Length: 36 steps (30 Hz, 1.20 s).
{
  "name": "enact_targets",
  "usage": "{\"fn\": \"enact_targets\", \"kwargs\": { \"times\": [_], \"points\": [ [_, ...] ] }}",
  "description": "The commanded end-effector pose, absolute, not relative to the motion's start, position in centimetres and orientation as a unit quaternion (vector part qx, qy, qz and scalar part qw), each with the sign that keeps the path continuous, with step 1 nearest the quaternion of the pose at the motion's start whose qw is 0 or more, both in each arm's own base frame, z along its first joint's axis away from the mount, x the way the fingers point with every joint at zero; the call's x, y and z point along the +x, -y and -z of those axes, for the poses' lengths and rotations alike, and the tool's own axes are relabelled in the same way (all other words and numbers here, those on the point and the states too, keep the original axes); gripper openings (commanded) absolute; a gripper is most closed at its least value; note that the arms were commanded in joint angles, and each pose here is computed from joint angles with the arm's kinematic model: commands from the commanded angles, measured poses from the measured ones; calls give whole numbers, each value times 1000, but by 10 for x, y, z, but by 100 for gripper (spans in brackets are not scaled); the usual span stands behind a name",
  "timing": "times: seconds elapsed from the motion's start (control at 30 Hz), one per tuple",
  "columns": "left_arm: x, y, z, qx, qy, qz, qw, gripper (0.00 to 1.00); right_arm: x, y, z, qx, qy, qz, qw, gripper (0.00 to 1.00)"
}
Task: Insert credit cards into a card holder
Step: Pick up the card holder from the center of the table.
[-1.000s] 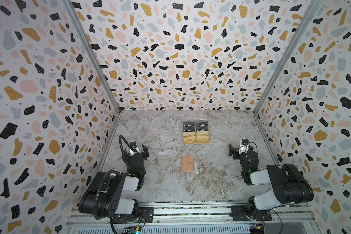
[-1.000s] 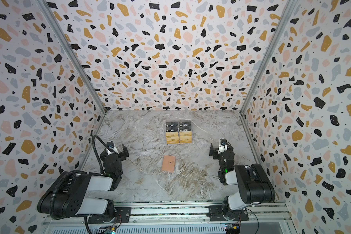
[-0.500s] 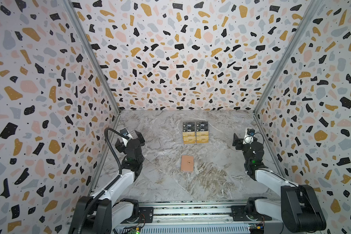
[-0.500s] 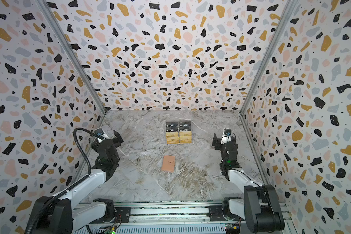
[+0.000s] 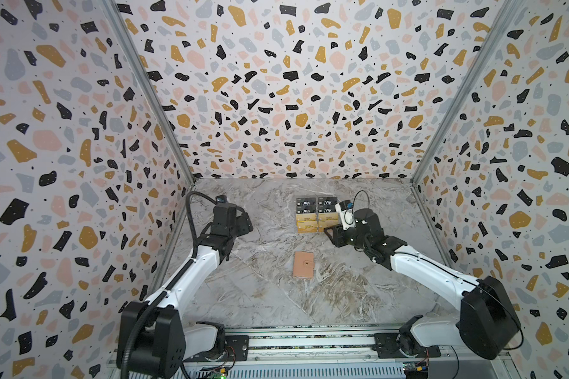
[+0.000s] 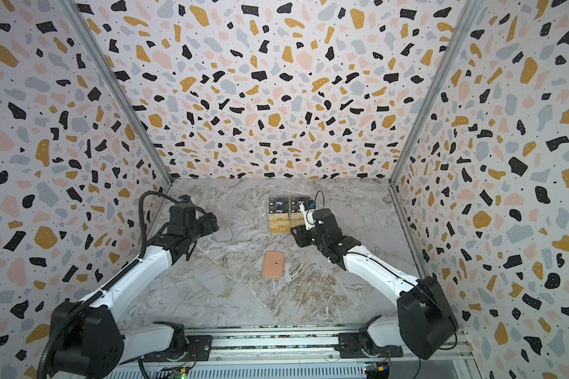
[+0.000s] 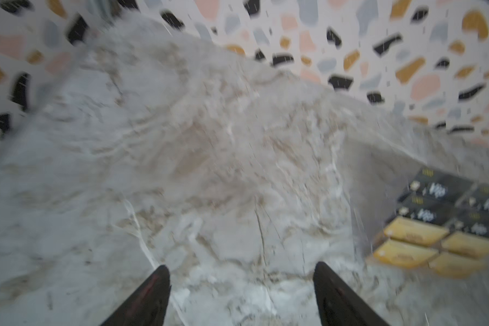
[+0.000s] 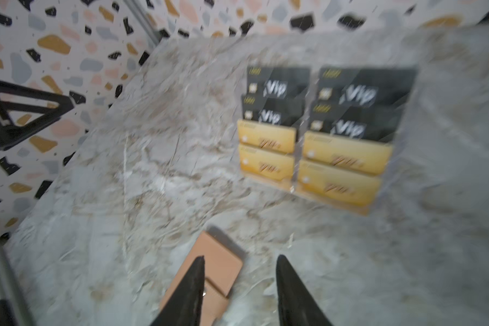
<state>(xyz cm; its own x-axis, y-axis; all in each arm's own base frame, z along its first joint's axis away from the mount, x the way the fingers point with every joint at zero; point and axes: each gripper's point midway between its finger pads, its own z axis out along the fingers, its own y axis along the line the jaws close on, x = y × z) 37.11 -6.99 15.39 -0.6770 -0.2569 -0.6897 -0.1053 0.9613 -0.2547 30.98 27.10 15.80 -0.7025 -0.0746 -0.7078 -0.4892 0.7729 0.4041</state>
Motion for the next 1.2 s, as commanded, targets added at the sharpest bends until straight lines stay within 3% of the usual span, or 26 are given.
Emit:
{"fn": "enact_targets", "kwargs": {
  "times": [0.0, 0.2, 0.4, 0.67, 1.17],
  "points": [
    [341, 117, -133, -22, -941, 166, 294, 77, 270, -298, -142, -130, -897, -337, 254, 34],
    [314, 156, -99, 45, -957, 194, 213, 72, 248, -311, -102, -101, -914, -338, 201, 32],
    [307, 195, -77, 77, -954, 231, 176, 63, 257, -313, -79, -103, -922, -313, 201, 31],
    [304, 225, -74, 83, -941, 285, 165, 60, 269, -307, -51, -98, -931, -303, 181, 26],
    [297, 225, -64, 42, -936, 309, 162, 60, 272, -301, -22, -122, -938, -276, 169, 25]
  ]
}}
